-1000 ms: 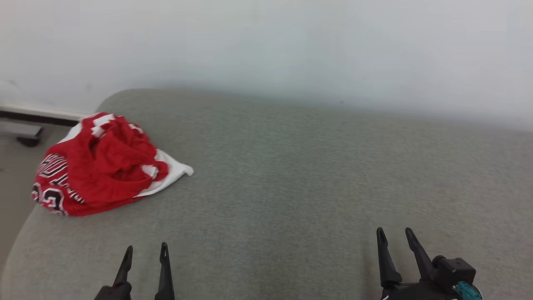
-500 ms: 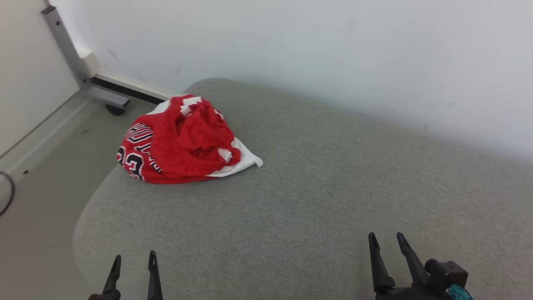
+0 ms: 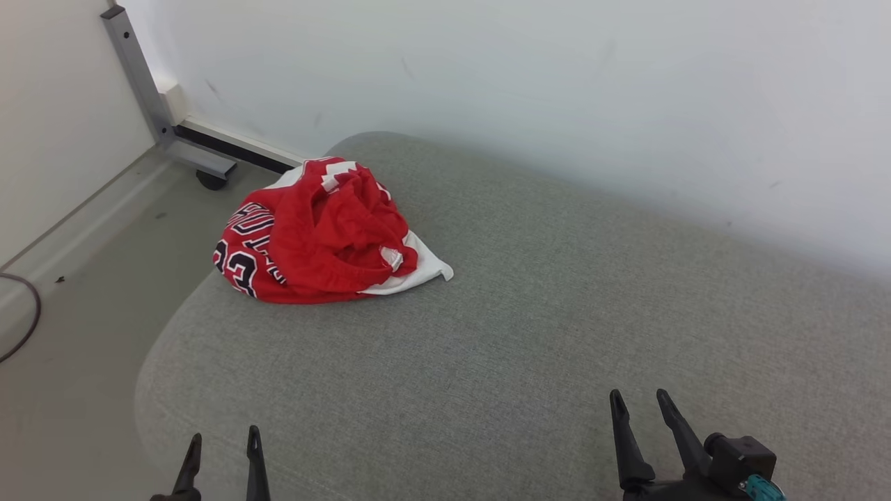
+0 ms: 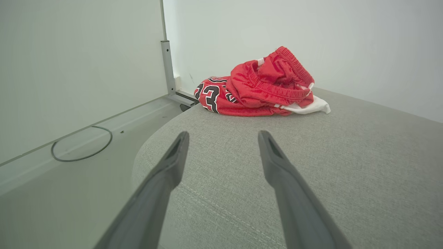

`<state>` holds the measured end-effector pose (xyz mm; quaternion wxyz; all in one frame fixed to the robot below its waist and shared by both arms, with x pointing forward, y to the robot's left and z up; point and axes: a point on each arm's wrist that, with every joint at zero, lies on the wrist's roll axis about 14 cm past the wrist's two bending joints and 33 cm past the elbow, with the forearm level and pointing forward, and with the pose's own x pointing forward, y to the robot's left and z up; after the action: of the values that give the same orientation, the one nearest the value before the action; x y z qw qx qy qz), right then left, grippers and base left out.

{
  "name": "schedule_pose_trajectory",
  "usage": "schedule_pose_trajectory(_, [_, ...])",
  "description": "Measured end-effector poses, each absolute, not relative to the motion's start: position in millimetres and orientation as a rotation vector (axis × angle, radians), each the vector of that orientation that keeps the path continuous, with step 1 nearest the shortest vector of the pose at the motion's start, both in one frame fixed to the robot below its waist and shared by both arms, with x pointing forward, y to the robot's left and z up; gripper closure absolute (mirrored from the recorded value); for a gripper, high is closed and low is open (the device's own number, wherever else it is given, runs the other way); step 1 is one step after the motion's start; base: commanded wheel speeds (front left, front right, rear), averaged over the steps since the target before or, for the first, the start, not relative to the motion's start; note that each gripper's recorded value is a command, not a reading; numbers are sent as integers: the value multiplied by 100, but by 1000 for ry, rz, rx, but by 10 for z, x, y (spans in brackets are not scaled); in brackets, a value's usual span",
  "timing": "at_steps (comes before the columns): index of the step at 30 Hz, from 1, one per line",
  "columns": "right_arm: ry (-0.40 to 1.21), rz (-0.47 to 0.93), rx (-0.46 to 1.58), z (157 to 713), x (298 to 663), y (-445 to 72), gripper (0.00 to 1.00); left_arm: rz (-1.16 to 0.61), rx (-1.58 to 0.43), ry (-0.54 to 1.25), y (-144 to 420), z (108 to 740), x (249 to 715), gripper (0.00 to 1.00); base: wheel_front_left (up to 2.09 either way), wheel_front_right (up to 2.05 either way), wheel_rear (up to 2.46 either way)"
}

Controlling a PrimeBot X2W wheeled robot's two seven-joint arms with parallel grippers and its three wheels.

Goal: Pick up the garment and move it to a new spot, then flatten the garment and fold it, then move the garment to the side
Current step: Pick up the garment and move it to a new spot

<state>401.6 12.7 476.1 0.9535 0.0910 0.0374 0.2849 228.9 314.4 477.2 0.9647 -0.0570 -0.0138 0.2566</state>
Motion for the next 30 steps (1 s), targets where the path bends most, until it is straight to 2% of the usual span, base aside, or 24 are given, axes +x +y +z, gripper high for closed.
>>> schedule_pose_trajectory(7, [80,544,182,4720,4051,4,0,435,-127,-23,3110,4823,2671,0,0,0,0])
schedule_pose_trajectory(17, [100,531,146,4660,4121,-81,0,379,-209,-6,3436,5235,3583,0,0,0,0])
schedule_pose_trajectory(24, [117,464,114,4621,4175,-358,0,352,-236,19,3573,5437,4197,0,0,0,0])
schedule_pose_trajectory(30, [125,353,97,4593,4210,-773,0,318,-334,127,3481,5255,4665,0,0,0,0])
